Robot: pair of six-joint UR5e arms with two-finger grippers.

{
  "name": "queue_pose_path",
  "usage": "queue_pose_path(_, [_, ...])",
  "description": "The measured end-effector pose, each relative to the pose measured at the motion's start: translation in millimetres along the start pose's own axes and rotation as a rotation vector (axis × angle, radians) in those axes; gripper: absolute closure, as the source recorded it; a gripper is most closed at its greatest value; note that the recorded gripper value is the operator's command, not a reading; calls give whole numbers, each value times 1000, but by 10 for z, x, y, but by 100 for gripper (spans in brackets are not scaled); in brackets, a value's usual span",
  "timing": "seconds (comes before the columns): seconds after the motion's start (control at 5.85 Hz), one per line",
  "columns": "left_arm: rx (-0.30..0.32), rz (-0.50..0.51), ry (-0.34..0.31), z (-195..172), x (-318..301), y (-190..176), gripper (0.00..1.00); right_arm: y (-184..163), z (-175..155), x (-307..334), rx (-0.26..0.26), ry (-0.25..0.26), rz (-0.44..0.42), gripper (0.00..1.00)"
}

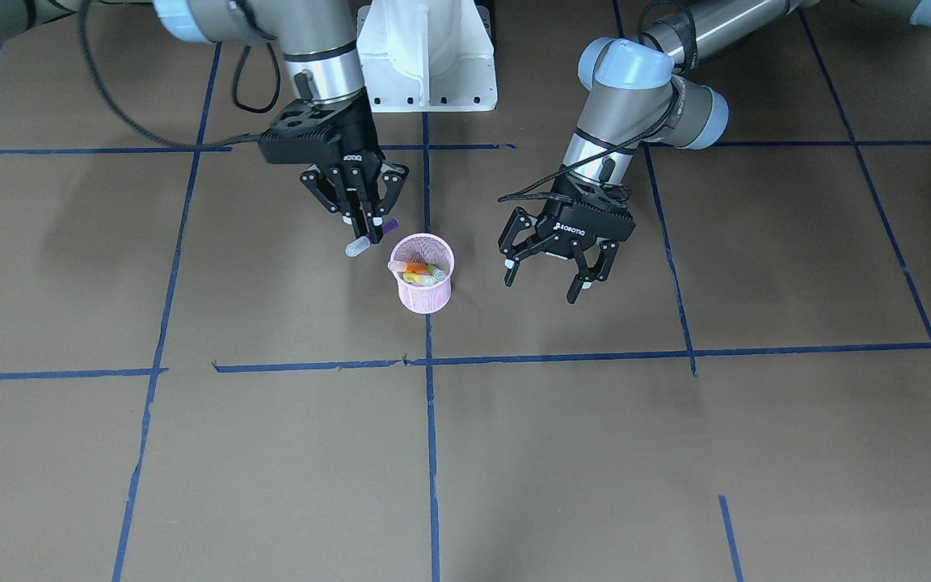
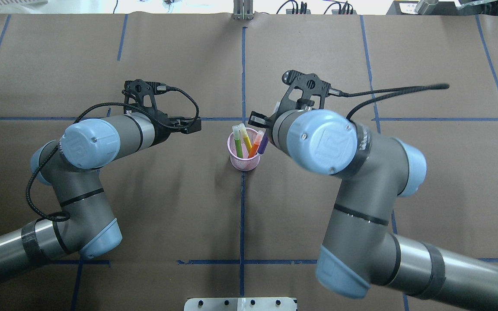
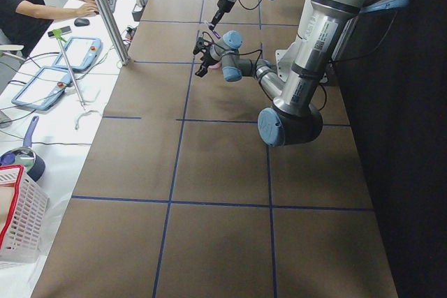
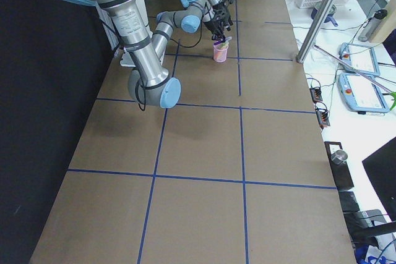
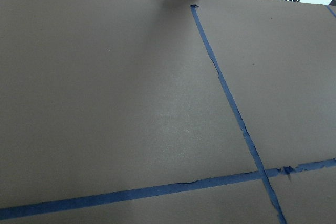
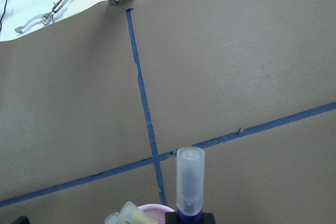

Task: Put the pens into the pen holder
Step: 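Lift the purple marker with the right gripper and carry it over the cup, then lower the purple marker into the pink cup and open the right gripper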

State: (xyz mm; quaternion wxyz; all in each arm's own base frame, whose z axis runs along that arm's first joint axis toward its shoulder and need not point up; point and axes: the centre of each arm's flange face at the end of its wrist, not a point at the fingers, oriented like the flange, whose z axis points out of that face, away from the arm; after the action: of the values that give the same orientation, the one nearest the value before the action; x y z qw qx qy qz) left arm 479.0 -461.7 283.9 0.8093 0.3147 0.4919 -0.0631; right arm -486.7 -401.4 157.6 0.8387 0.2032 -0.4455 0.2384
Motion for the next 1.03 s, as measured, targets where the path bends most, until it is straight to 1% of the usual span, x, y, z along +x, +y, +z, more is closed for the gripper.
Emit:
queue_pose_path(0.34, [-2, 3, -3, 15, -11, 9, 0, 147, -32, -95, 116, -13, -13, 100])
queue_pose_path(0.51, [-2, 3, -4, 18, -12, 12, 0, 242, -40, -126, 162, -19, -23, 100])
queue_pose_path(0.86, [-3, 5, -5, 24, -16, 15, 0, 429, -33, -163, 221, -23, -45, 99])
queue_pose_path(1.03, [-3, 6, -5, 26, -17, 17, 0, 539, 29, -189, 259, -15, -63, 99])
